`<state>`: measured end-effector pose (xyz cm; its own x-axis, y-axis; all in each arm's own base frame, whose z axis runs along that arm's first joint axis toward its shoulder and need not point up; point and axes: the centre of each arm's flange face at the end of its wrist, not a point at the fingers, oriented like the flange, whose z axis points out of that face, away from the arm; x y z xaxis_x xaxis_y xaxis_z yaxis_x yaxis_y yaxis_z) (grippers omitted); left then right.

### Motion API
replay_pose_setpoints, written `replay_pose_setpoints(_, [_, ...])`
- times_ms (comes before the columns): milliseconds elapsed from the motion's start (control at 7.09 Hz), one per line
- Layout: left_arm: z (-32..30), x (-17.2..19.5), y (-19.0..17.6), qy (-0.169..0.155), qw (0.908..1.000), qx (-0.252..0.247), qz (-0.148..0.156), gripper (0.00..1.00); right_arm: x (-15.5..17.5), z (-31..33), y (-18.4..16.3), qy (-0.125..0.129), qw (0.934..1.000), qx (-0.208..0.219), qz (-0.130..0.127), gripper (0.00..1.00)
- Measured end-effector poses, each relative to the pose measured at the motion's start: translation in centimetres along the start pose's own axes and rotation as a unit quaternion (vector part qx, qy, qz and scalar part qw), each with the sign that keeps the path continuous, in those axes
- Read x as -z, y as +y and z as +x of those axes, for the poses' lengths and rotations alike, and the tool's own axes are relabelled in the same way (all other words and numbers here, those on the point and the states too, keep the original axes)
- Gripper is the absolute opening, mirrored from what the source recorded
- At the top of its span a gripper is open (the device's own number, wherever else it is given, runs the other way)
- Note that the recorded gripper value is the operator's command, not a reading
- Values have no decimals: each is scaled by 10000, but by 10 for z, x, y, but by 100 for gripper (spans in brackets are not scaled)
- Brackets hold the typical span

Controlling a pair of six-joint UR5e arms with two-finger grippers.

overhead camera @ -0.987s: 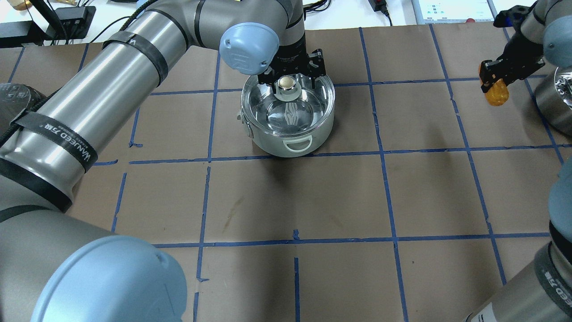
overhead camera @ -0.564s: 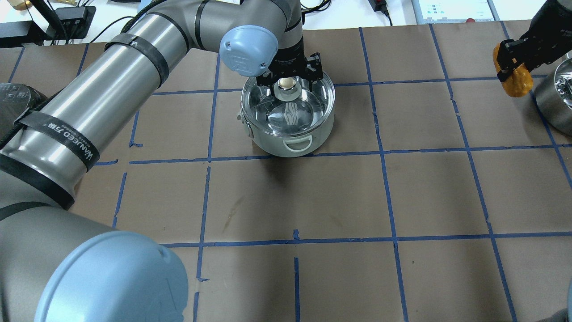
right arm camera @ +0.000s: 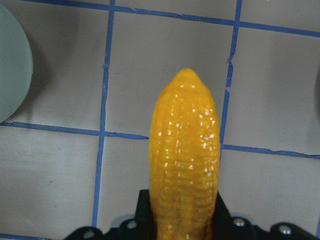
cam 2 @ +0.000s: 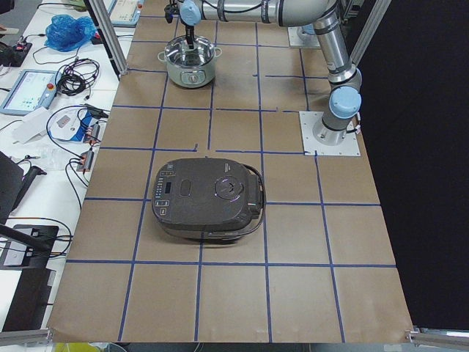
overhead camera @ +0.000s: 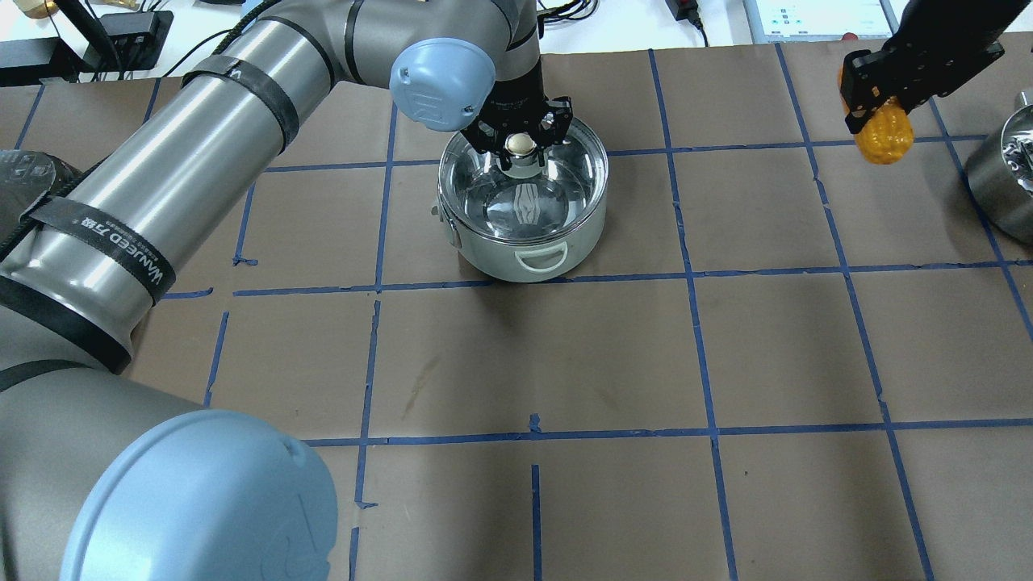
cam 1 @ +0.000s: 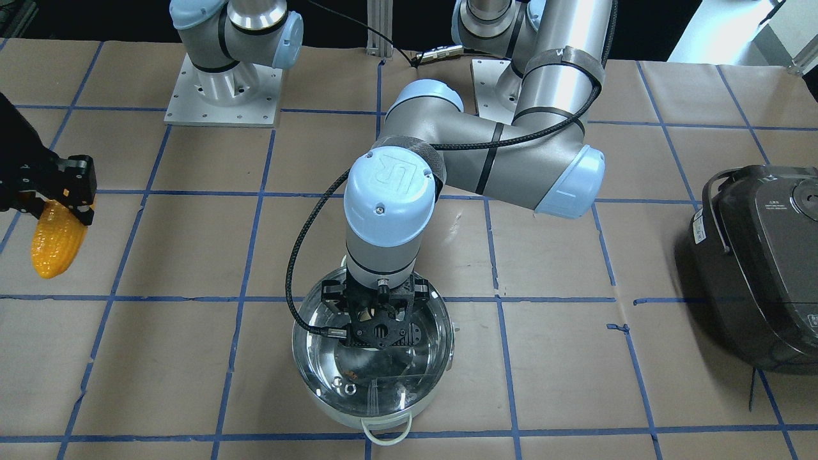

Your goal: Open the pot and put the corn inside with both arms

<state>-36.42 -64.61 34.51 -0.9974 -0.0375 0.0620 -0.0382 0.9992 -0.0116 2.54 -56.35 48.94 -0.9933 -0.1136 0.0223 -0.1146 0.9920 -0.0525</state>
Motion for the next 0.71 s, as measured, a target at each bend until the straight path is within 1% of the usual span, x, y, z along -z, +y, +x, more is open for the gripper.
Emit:
replay_pose_setpoints(141, [-5,5,-2,5,10000,32,26,0,2,-28,-3,-18,10000,-78,33,4])
replay_pose_setpoints(282, [-14,18,-4,22,9999,101,87,0,3,-51,-10,-55,9998,-142,91,4])
replay_pose_setpoints(423, [-26,44,-1,42,9997,178,152,0,5,-69,-25,-123,9996,-182,148,4])
replay_pose_setpoints(705, [-55,108,16,29,9997,189,158,0,2,-124,-64,-179,9996,-69,211,5])
